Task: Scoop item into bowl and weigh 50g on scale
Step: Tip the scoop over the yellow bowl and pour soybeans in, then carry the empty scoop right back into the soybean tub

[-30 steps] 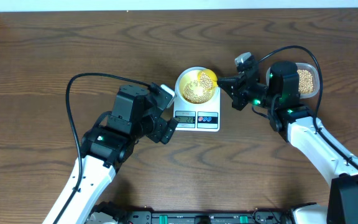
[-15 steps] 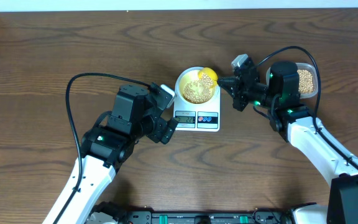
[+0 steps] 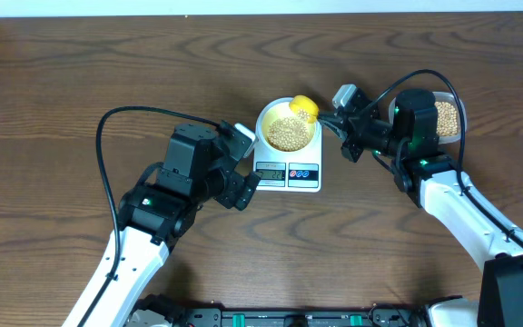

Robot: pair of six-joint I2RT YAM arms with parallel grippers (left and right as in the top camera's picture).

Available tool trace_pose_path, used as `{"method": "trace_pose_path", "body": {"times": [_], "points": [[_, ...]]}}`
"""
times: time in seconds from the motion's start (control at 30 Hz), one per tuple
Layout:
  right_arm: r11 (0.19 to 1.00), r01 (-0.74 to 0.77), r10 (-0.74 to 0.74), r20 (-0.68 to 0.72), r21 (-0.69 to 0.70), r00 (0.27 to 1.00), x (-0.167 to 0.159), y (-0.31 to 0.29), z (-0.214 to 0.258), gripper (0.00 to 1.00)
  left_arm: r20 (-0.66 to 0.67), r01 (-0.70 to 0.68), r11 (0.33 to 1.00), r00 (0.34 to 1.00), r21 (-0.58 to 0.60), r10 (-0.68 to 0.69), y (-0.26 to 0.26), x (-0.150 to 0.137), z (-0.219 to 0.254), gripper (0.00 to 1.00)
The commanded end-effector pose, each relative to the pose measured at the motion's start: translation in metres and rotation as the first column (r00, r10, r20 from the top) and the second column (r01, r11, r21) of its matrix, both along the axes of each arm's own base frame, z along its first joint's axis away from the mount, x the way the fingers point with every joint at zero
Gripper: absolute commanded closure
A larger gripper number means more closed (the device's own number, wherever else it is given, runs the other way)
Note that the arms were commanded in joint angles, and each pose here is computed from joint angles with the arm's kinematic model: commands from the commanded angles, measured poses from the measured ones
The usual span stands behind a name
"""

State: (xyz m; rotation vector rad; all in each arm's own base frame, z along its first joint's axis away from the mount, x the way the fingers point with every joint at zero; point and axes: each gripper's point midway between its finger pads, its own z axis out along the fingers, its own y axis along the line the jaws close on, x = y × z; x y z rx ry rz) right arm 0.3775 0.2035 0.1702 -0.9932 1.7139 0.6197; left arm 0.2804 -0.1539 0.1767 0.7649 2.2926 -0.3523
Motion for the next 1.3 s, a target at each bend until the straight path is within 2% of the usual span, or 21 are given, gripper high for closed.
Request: {"method": "trace_pose_path", "body": {"times": [0.0,0.77,1.03,1.27], "points": [[0.999,-0.029,0.029,0.037,-0.022,0.999,-0.001,0.003,-0.001,0.99,-0.013,0.015,1.000,1.000,0.002,-0.015,0.000,-0.003,-0.006,0.12],[0.996,-0.066,0.072,0.118,-0.053,0.990,-0.003,0.012,0.005,0.99,-0.013,0.015,1.000,1.000,0.002,-0.015,0.000,-0.003,-0.006,0.12],[0.977,0.210,-0.212,0.049,0.035,0.976,0.031,-0.026,0.022,0.99,-0.013,0.015,1.000,1.000,0.002,-0.015,0.000,-0.003,-0.006,0.12],[0.909,0.414,-0.417,0.091,0.051,0.904,0.045,-0.087,0.053,0.99,-0.013,0.015,1.000,1.000,0.002,-0.015,0.000,-0.003,-0.006,0.12]]}}
